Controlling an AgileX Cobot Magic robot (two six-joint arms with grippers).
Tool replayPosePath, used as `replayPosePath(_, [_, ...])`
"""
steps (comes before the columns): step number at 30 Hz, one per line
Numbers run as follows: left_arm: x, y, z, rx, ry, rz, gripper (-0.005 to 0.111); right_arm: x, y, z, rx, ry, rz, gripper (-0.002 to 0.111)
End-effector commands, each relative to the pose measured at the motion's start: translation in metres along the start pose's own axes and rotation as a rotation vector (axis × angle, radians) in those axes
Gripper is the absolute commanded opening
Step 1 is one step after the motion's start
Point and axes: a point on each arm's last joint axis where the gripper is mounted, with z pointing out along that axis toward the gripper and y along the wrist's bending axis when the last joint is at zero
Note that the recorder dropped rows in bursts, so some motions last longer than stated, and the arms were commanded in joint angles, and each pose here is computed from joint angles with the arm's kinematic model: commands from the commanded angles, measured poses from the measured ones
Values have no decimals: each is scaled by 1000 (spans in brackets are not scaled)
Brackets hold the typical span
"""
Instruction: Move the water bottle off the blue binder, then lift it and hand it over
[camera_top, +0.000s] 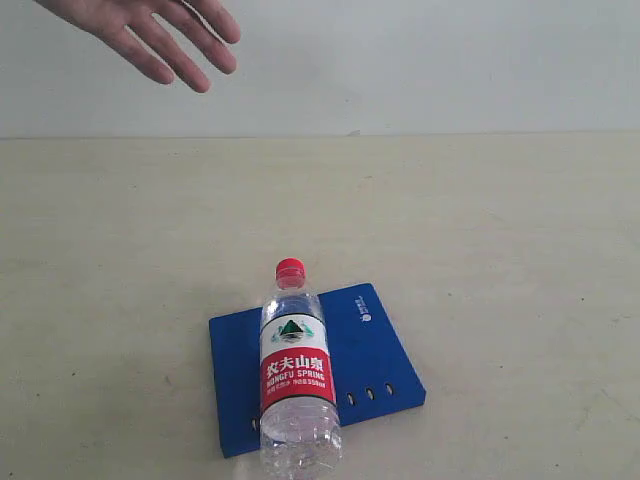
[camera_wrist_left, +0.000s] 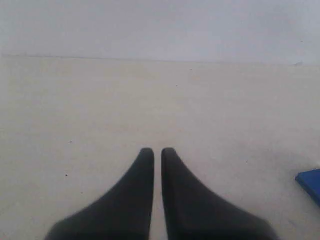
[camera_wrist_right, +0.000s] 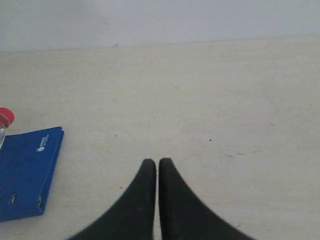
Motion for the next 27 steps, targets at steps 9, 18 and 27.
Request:
replayPosePath(9, [-2, 0, 0, 3, -17, -6, 5, -16, 6, -2, -107, -161, 427, 0])
replayPosePath(18, [-2, 0, 0, 3, -17, -6, 5, -15, 16, -3, -242, -62, 1017, 0])
replayPosePath(27, [-2, 0, 0, 3, -17, -6, 5, -14, 17, -3, -255, -31, 1115, 0])
